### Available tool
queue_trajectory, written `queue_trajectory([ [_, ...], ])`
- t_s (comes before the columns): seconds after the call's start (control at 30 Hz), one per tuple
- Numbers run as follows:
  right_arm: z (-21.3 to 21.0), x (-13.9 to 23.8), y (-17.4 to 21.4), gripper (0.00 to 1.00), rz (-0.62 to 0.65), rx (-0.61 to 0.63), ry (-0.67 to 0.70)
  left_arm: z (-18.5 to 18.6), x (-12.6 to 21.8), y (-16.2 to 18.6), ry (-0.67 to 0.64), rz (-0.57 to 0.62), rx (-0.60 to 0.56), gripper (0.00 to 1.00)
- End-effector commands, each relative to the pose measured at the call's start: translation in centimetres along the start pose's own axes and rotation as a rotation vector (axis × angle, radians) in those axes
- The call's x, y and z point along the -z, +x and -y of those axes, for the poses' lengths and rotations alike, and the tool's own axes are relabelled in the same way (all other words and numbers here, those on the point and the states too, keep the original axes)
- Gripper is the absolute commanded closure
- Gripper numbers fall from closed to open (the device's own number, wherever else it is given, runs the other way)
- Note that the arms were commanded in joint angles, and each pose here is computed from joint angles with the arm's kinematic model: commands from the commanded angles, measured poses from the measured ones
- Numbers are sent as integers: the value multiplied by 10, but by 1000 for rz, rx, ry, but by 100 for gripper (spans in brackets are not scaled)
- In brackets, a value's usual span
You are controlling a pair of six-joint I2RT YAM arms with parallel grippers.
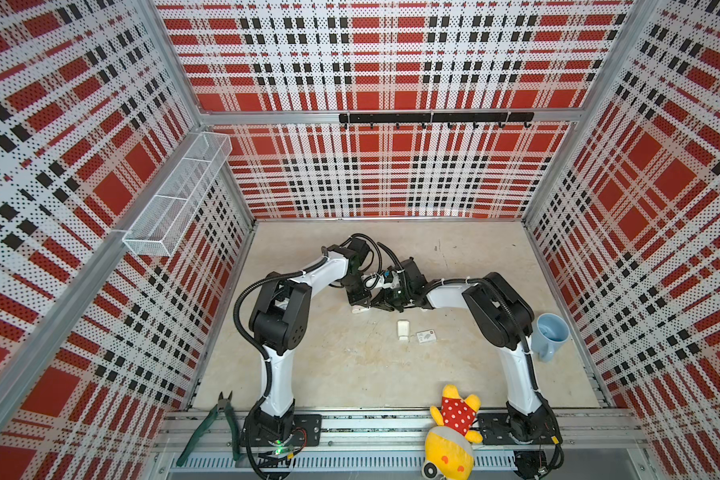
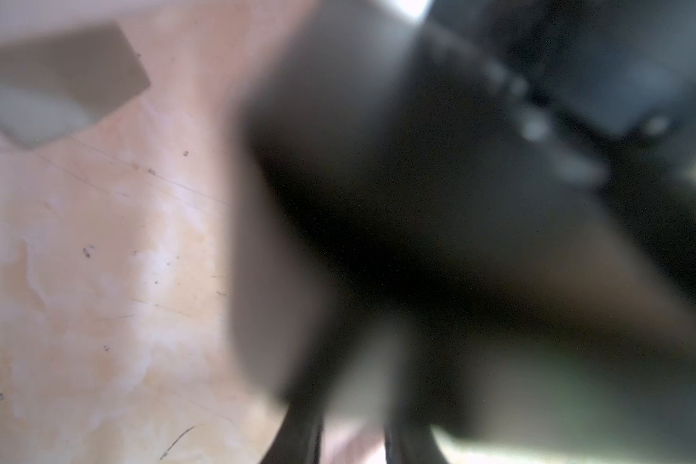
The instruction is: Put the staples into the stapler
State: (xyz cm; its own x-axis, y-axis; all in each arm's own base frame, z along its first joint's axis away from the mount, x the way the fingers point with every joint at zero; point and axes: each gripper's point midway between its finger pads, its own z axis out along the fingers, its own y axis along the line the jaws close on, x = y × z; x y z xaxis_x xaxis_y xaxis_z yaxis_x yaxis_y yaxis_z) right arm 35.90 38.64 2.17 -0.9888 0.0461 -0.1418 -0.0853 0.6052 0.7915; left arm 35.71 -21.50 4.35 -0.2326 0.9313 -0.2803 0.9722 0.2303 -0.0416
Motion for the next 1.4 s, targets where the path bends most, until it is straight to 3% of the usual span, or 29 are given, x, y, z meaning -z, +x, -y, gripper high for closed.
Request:
queue_trajectory([
  [0.0, 14, -4, 17, 92, -34, -17, 45, 14, -29, 28, 54, -122, -12, 100],
  [0.5, 31, 13, 7, 90, -6, -34, 94, 12, -28, 32, 40, -130, 0, 100],
  [0.93, 30, 55, -32, 90, 98, -8, 159, 12, -24, 33, 41, -117, 3, 100],
  [1.37, 34, 72, -48, 85, 62, 45, 273, 10, -22, 33, 38, -102, 16, 100],
])
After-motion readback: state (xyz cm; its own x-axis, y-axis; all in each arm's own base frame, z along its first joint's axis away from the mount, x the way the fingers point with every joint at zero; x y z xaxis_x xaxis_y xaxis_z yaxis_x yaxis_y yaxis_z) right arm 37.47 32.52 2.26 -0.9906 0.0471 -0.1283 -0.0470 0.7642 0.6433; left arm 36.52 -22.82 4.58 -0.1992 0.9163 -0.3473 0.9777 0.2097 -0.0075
